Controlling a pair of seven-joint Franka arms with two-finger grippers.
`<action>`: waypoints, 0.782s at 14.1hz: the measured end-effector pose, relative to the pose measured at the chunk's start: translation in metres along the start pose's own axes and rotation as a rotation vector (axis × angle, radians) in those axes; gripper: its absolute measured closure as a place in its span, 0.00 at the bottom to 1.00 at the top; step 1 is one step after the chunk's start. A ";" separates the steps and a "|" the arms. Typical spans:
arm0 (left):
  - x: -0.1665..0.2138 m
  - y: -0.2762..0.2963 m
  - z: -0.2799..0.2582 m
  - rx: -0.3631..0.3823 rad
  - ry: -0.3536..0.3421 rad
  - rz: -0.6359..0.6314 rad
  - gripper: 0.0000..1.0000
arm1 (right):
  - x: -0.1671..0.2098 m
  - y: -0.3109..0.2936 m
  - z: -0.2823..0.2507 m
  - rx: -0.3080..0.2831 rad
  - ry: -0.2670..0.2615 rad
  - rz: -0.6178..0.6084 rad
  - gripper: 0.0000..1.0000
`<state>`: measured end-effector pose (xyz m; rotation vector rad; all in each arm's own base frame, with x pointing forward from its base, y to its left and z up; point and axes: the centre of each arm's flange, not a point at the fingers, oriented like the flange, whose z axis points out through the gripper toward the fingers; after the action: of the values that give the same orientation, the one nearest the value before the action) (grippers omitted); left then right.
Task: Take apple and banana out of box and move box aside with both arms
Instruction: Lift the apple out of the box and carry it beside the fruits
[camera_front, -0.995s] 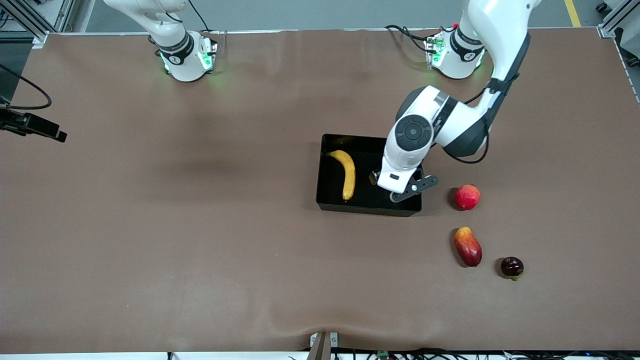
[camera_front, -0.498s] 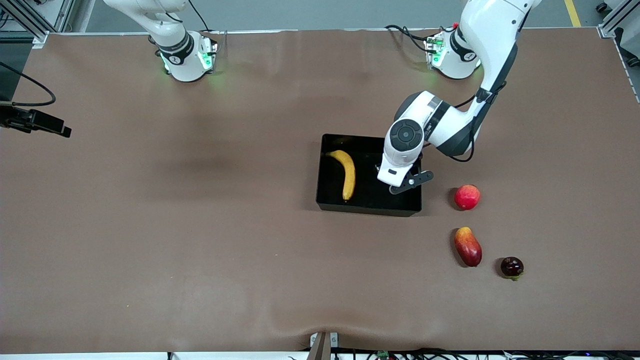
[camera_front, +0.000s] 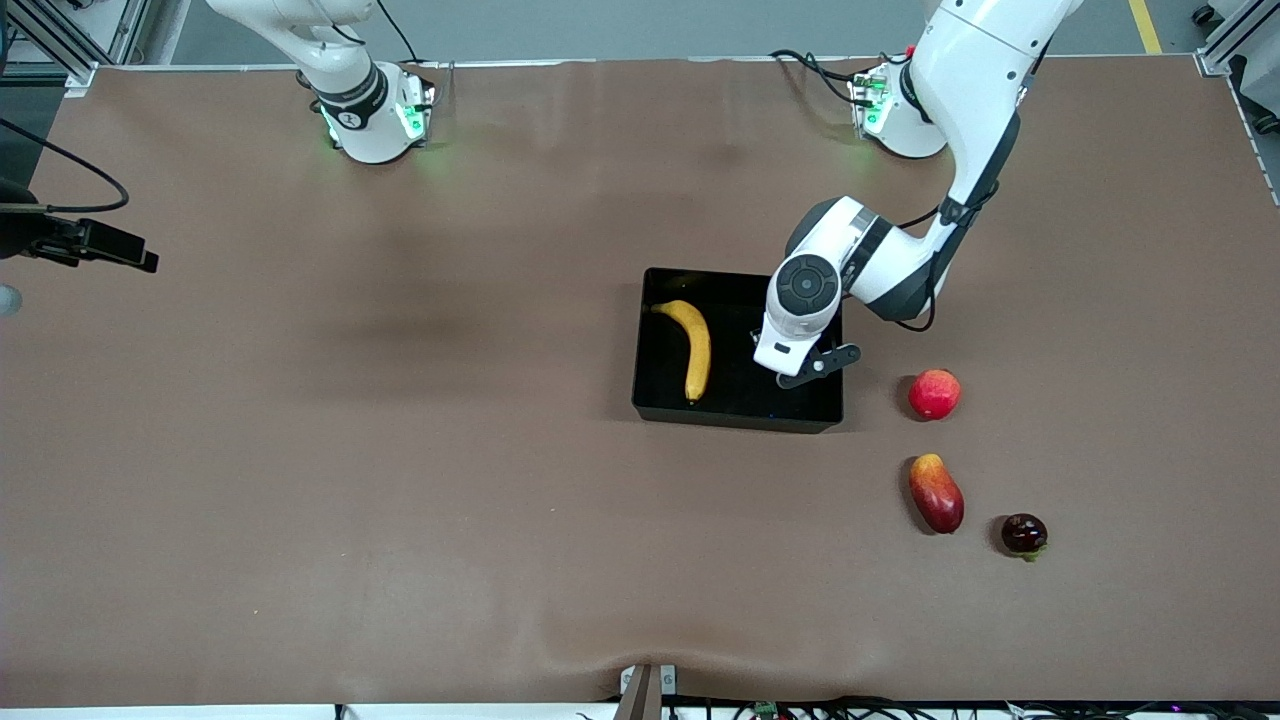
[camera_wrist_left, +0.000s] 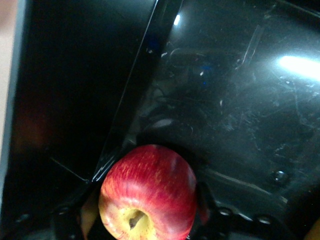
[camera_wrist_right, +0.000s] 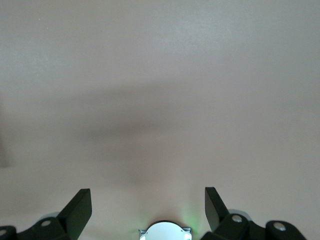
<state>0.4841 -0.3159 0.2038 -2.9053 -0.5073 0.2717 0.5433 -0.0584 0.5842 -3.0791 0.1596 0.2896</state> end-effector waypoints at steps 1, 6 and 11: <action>0.000 0.002 -0.003 -0.006 0.004 0.002 0.22 | 0.000 -0.003 0.001 -0.001 -0.002 -0.005 0.00; 0.015 0.014 -0.068 -0.052 0.053 -0.001 0.23 | 0.002 -0.014 0.003 -0.005 0.004 -0.025 0.00; 0.081 -0.053 -0.218 -0.058 0.097 0.069 0.23 | 0.001 -0.030 0.004 -0.010 0.003 -0.054 0.00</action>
<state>0.5877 -0.2706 0.4137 -2.9785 -0.4065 0.1259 0.5469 -0.0285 0.5810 -3.0880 0.0752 0.2843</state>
